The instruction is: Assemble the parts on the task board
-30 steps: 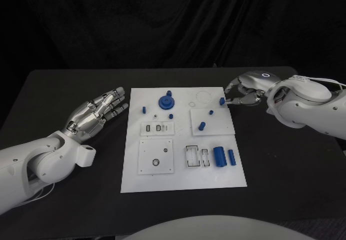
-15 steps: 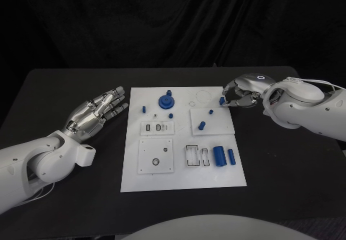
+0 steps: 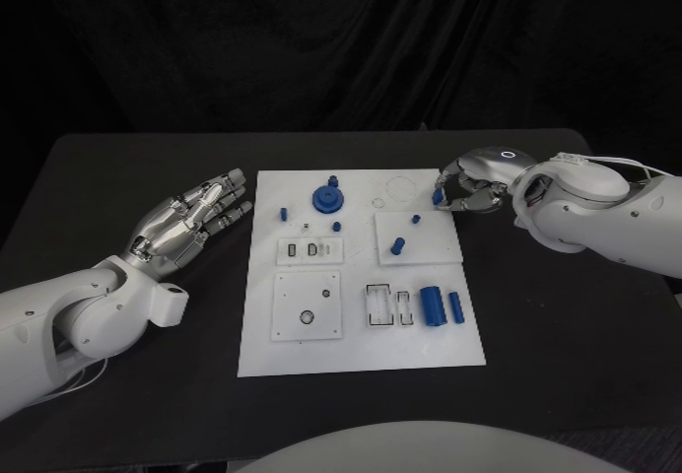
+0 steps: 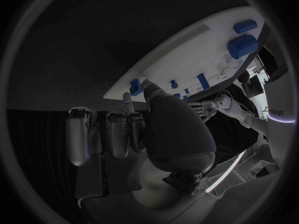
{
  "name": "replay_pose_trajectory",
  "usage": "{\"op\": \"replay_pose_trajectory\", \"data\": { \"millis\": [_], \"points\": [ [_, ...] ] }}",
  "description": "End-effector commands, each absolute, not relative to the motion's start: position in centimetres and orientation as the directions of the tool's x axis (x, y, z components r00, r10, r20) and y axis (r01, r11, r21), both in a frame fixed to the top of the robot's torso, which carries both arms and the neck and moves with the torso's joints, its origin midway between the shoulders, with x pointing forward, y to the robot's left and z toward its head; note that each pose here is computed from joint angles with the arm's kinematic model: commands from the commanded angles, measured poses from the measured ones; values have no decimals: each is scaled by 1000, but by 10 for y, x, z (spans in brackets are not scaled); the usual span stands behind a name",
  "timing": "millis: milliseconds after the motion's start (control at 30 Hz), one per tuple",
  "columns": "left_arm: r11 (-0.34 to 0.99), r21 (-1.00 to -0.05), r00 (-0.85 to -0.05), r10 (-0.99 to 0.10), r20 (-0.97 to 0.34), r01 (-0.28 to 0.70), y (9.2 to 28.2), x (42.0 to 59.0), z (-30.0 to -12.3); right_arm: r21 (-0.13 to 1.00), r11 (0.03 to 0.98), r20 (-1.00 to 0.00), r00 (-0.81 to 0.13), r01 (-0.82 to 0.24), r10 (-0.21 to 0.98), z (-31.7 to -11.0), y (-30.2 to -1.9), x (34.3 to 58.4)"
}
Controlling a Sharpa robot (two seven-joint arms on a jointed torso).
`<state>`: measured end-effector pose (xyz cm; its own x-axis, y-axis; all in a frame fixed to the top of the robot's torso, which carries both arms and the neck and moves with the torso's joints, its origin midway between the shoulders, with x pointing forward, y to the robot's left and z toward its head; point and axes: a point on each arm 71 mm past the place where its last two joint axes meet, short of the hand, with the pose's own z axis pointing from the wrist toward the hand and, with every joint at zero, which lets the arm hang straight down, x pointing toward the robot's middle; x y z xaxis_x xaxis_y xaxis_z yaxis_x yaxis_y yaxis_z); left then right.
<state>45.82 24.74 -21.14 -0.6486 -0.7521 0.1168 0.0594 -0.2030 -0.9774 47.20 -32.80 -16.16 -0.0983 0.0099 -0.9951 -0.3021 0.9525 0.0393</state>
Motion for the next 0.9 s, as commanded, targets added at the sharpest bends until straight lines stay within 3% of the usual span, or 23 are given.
{"op": "replay_pose_trajectory", "data": {
  "millis": [33, 900],
  "points": [
    [-276, -953, -660, -740, 126, 127, 247, 457, -205, 34, 956, -994, -111, -290, 1, -164, -328, 473],
    [-271, -956, -665, -735, 131, 111, 246, 456, -207, 40, 945, -996, -86, -324, 13, -165, -320, 476]
  ]
}}
